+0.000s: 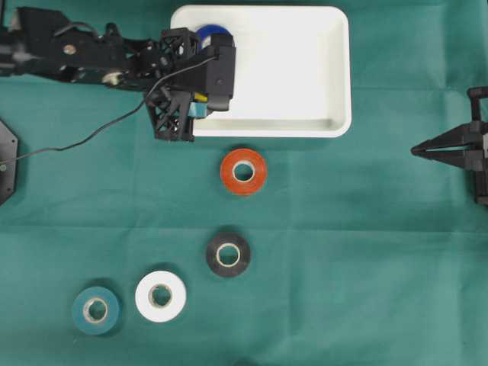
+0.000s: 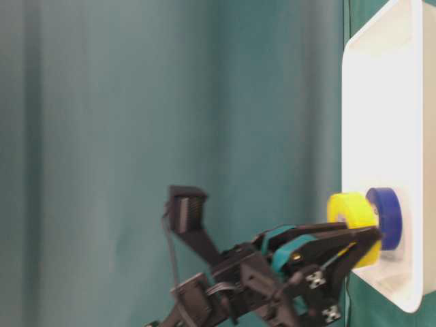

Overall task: Put the tape into the white case with the left arm.
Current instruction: 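Carry the yellow tape into the tray beside the blue roll, then release the yellow tape and retract the left gripper, then reach the left gripper to the black tape roll and grasp it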

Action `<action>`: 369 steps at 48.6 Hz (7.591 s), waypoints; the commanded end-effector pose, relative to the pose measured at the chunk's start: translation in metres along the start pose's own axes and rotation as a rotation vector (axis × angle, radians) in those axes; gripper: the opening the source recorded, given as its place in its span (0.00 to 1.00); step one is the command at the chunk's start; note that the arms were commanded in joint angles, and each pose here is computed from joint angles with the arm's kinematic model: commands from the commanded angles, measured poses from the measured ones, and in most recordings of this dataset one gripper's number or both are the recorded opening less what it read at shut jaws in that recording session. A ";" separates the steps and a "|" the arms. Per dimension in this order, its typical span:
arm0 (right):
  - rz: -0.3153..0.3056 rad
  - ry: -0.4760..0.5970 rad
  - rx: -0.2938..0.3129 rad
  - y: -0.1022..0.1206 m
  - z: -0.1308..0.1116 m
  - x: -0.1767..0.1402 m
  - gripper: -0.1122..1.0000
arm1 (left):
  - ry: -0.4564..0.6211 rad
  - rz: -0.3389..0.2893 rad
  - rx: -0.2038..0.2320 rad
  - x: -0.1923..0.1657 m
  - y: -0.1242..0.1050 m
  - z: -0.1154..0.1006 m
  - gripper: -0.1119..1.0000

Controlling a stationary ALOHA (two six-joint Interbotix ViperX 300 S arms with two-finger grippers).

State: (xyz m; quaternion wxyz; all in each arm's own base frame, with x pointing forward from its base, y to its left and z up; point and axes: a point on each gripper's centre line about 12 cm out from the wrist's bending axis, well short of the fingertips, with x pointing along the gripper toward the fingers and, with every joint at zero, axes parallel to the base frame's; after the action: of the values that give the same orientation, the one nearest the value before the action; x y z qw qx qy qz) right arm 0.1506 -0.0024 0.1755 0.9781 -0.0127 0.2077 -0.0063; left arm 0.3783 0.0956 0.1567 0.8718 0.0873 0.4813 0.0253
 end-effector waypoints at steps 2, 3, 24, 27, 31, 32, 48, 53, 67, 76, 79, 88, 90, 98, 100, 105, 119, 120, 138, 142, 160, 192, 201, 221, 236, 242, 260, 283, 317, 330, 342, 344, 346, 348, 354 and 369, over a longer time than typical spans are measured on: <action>0.000 -0.017 -0.001 0.000 0.005 0.000 0.02 | -0.032 0.020 -0.013 -0.002 0.010 0.011 0.34; 0.000 -0.014 -0.001 0.000 0.005 0.000 0.02 | -0.030 0.021 -0.015 -0.001 0.011 0.011 0.34; 0.000 -0.017 0.000 0.000 0.005 0.000 0.02 | -0.036 0.028 -0.026 0.003 0.014 0.010 0.34; 0.000 -0.015 0.000 0.000 0.005 0.000 0.02 | -0.034 0.028 -0.029 0.003 0.014 0.010 0.34; 0.000 -0.015 -0.001 0.000 0.005 0.000 0.02 | -0.033 0.027 -0.031 0.003 0.014 0.009 0.34; 0.000 -0.015 -0.001 0.000 0.005 0.000 0.02 | -0.033 0.028 -0.035 0.003 0.014 0.009 0.34; 0.000 -0.015 0.000 0.000 0.005 0.000 0.02 | -0.030 0.018 -0.025 -0.001 0.007 0.005 0.88; 0.000 -0.017 -0.001 0.000 0.005 0.000 0.02 | -0.033 0.018 -0.024 -0.003 0.006 0.005 0.87; 0.000 -0.015 -0.001 0.000 0.005 0.000 0.02 | -0.056 0.015 -0.018 -0.016 0.000 0.008 0.87; 0.000 -0.015 -0.001 0.000 0.005 0.000 0.02 | -0.122 0.011 0.010 -0.049 -0.016 0.007 0.87; 0.000 -0.015 0.000 0.000 0.005 0.000 0.02 | -0.142 0.008 0.011 -0.060 -0.022 0.004 0.87; 0.000 -0.017 -0.001 0.000 0.005 0.000 0.02 | -0.177 -0.016 -0.005 -0.084 -0.041 -0.009 0.87; 0.000 -0.017 -0.001 0.000 0.005 0.000 0.02 | -0.181 -0.022 -0.019 -0.088 -0.045 -0.015 0.87; 0.000 -0.017 -0.001 0.000 0.005 0.000 0.02 | -0.203 -0.028 -0.062 -0.103 -0.051 -0.030 0.87; 0.000 -0.017 -0.001 0.000 0.005 0.000 0.02 | -0.209 -0.029 -0.066 -0.106 -0.052 -0.033 0.87; 0.000 -0.017 0.000 0.000 0.005 0.000 0.02 | -0.233 -0.030 -0.065 -0.117 -0.056 -0.043 0.87; 0.000 -0.017 0.000 0.000 0.005 0.000 0.02 | -0.289 -0.027 -0.056 -0.135 -0.064 -0.068 0.87; 0.000 -0.017 0.000 0.000 0.005 0.000 0.02 | -0.292 -0.028 -0.055 -0.135 -0.065 -0.070 0.87; -0.001 -0.017 0.001 0.000 0.005 0.000 0.02 | -0.371 -0.019 -0.049 -0.156 -0.074 -0.111 0.87; 0.000 -0.017 0.000 0.000 0.005 0.000 0.02 | -0.402 -0.014 -0.051 -0.162 -0.075 -0.118 0.86; 0.000 -0.017 0.000 0.000 0.005 0.000 0.02 | -0.415 -0.031 -0.021 -0.163 -0.083 -0.128 0.86; 0.001 -0.020 -0.002 0.000 0.003 0.000 0.02 | -0.429 -0.149 0.112 -0.165 -0.114 -0.130 0.86; 0.001 -0.018 0.000 0.000 0.003 0.001 0.02 | -0.428 -0.150 0.109 -0.164 -0.114 -0.129 0.86; 0.001 -0.020 0.000 0.000 0.003 0.000 0.02 | -0.371 -0.173 0.126 -0.149 -0.121 -0.109 0.86; 0.001 -0.021 0.000 0.000 0.004 0.000 0.02 | -0.384 -0.221 0.173 -0.134 -0.142 -0.069 0.86; 0.001 -0.020 0.000 0.000 0.003 0.000 0.02 | -0.376 -0.227 0.152 -0.125 -0.146 -0.050 0.86; 0.001 -0.018 0.000 0.000 0.003 0.000 0.02 | -0.308 -0.252 0.073 -0.088 -0.161 -0.013 0.86; 0.001 -0.020 0.000 0.000 0.003 0.000 0.02 | -0.291 -0.271 0.088 -0.055 -0.183 0.035 0.86; 0.000 -0.020 -0.001 0.000 0.003 0.000 0.02 | -0.193 -0.261 0.089 -0.014 -0.188 0.047 0.86; 0.001 -0.021 0.000 0.000 0.003 0.000 0.02 | -0.171 -0.256 0.096 0.004 -0.190 0.045 0.86; 0.002 -0.021 0.000 0.000 0.003 0.000 0.02 | -0.142 -0.249 0.095 0.023 -0.190 0.044 0.86; 0.002 -0.023 0.000 0.000 0.003 0.000 0.02 | -0.137 -0.246 0.094 0.026 -0.189 0.044 0.86; 0.002 -0.023 0.000 0.000 0.003 0.000 0.02 | -0.133 -0.245 0.092 0.029 -0.188 0.044 0.86; 0.002 -0.021 0.000 0.000 0.002 0.001 0.02 | -0.130 -0.244 0.091 0.031 -0.188 0.044 0.86; 0.002 -0.023 0.000 0.000 0.002 0.001 0.02 | -0.116 -0.240 0.089 0.037 -0.187 0.041 0.86; 0.002 -0.024 0.000 0.000 0.001 0.001 0.02 | -0.104 -0.239 0.090 0.044 -0.188 0.037 0.86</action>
State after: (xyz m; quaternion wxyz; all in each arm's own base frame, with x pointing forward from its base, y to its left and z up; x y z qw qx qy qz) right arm 0.1493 -0.0021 0.1713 0.9790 -0.0126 0.2033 -0.0053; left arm 0.4195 -0.0881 0.0955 0.8787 0.0697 0.4603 -0.1053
